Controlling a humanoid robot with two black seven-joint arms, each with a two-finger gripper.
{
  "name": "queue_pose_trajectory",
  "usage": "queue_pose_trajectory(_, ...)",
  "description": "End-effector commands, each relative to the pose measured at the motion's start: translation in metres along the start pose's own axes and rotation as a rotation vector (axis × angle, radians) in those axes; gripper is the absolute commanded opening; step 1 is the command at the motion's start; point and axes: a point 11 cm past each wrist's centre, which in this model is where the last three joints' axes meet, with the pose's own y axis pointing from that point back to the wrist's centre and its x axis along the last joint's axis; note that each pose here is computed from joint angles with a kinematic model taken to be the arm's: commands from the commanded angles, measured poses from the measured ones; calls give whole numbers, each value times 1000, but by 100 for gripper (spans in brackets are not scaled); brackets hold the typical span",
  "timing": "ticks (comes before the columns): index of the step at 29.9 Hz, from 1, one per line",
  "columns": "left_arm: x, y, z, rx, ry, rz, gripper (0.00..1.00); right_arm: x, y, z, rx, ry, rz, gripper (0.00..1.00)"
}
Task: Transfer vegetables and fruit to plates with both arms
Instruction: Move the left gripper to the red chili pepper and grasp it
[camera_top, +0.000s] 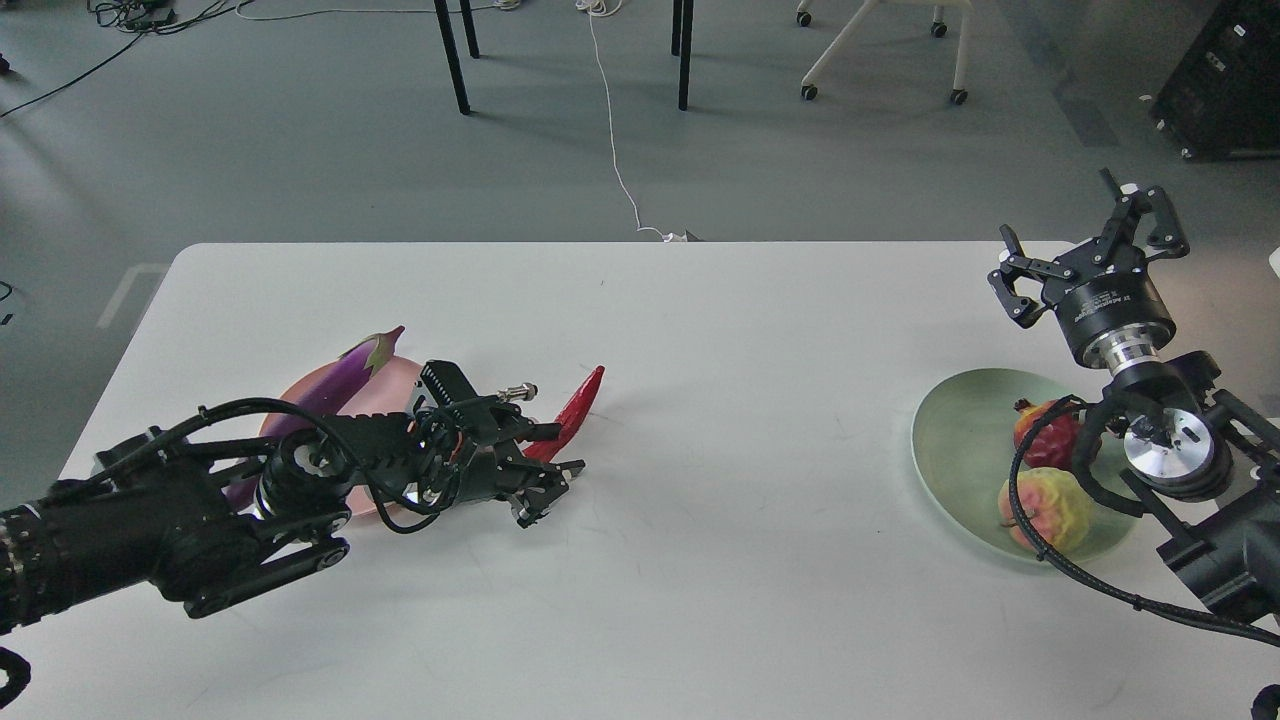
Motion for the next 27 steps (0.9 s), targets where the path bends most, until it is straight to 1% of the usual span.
queue_pose_trajectory(1,0,3,-3,3,7,-5,18,0,0,-1,2,1,0,99)
queue_pose_trajectory(4,0,3,-4,5,15,-2,15,-1,0,1,1,-2,-1,99)
queue_pose_trajectory(10,1,3,-5,13,23,3,15,0,0,-2,5,3,-1,99)
queue_pose_trajectory(16,-2,6,-11,29,35,-3,18,1,0,-4,6,6,2,99)
queue_pose_trajectory(20,2,10,-17,47,44,8,22,0,0,-3,5,4,0,99)
queue_pose_trajectory(27,10,18,-26,64,43,27,24,0,0,-1,4,2,-1,99)
